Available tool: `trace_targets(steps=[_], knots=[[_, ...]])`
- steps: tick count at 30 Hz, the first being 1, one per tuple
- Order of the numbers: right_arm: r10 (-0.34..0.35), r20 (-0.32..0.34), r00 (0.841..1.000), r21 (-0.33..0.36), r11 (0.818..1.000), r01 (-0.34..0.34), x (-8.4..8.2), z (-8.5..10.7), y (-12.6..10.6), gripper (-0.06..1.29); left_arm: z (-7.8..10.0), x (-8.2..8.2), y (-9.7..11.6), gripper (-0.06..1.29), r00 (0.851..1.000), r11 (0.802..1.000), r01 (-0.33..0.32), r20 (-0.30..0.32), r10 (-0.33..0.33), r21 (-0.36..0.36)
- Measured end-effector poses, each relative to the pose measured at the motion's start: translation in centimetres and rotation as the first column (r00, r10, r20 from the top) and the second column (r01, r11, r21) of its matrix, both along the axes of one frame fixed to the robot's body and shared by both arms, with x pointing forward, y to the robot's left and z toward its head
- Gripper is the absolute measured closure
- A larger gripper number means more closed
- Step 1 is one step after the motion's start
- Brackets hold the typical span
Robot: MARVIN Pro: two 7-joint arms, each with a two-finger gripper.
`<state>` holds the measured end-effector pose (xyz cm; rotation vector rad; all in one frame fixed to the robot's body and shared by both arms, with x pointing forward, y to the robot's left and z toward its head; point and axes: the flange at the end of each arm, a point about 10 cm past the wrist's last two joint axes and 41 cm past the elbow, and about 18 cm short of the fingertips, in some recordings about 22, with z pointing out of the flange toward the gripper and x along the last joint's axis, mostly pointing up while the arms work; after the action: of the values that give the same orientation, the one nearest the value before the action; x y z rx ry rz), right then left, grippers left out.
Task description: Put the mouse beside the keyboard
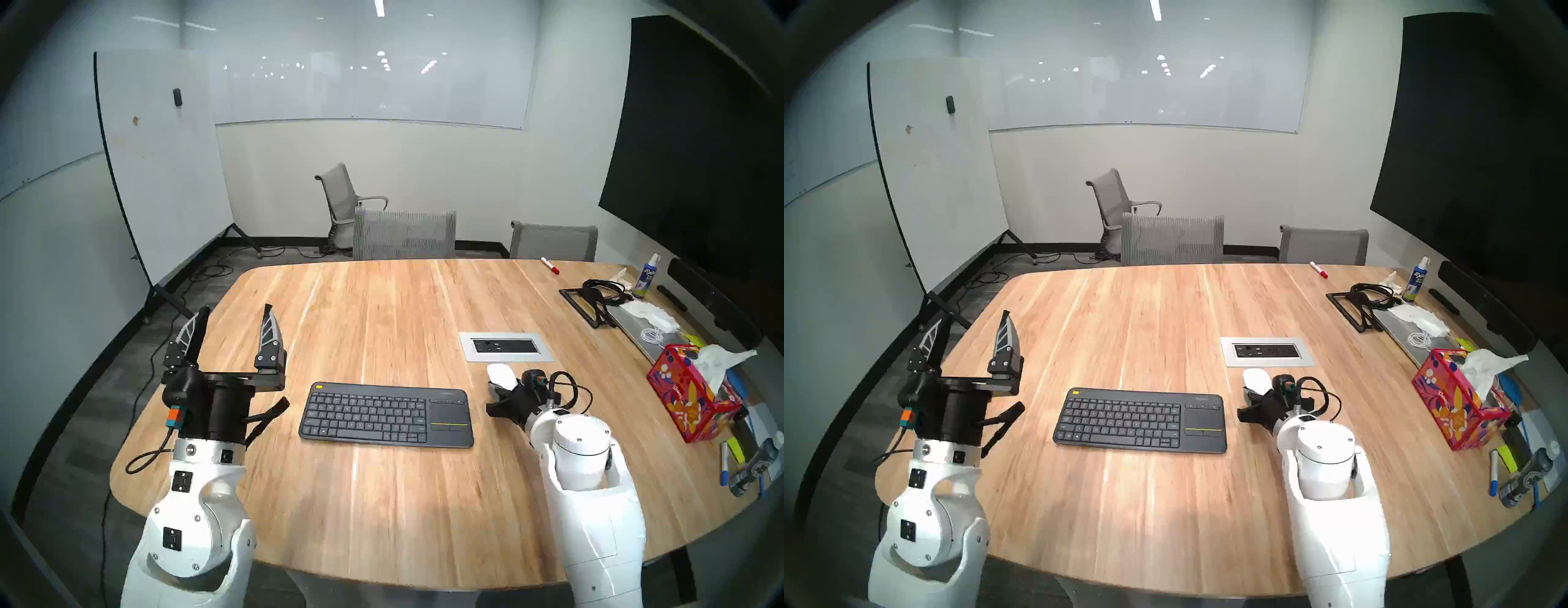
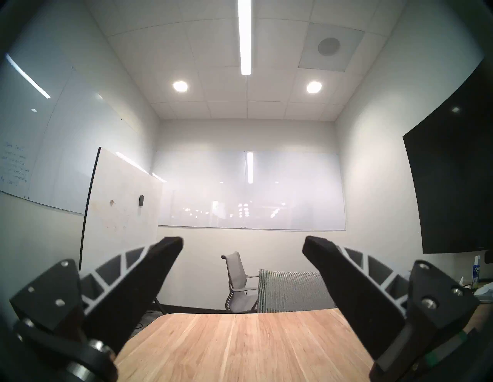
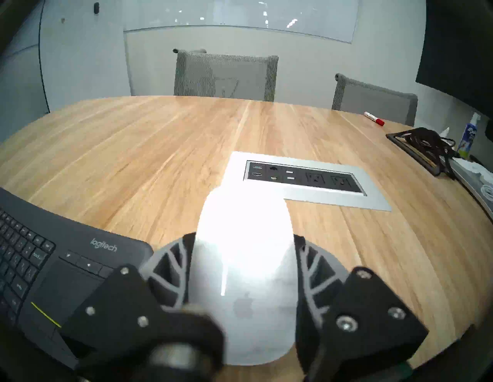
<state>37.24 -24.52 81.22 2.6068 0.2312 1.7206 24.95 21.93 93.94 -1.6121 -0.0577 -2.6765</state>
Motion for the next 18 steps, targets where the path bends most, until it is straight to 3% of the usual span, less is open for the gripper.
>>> trace_targets(steps=[18], knots=[[-0.022,-0.031,0.999,0.018,1.0,0.022,-1.5,-1.3,0.3,0.69,0.0,0.0,0.0,-0.02,1.0,1.0,0.0,0.0,0.0,0.0]])
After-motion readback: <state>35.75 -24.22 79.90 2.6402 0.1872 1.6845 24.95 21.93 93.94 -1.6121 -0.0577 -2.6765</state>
